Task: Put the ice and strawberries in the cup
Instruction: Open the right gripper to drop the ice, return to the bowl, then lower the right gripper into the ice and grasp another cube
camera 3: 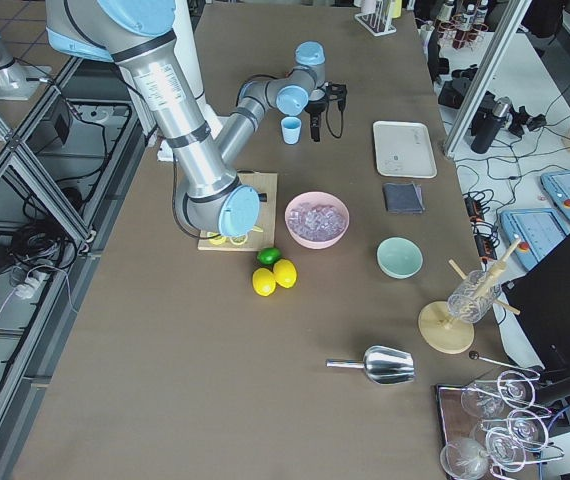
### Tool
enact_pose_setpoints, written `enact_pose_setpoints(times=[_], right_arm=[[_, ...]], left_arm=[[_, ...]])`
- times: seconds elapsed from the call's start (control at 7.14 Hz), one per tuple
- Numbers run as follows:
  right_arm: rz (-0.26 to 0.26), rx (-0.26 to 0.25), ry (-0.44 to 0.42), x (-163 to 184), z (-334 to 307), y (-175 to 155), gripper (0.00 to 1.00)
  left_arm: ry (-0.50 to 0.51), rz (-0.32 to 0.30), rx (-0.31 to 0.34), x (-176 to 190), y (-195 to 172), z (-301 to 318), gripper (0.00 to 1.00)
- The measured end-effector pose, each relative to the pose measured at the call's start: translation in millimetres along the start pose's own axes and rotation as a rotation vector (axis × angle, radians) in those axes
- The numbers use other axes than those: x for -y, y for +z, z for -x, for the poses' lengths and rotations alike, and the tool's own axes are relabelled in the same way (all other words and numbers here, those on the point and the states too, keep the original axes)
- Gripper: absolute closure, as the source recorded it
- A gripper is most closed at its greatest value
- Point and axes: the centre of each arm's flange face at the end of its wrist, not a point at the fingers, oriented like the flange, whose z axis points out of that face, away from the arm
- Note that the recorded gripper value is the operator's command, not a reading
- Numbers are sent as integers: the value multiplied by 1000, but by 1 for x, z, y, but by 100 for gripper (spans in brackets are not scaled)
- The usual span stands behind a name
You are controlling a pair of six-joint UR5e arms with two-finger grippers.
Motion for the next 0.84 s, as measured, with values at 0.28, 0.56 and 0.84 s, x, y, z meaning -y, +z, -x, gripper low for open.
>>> enact_pose_setpoints(times=[0.28,0.56,0.84], right_arm=[[19,-32,1,32,-76,-18,0],[47,-69,-17,40,-163,-38,0],[72,-122,-67,36,-229,-39,0]], left_arm=[[0,2,-2,0,1,-2,2],[1,2,-2,0,1,-2,2],[2,2,-2,0,1,-2,2]])
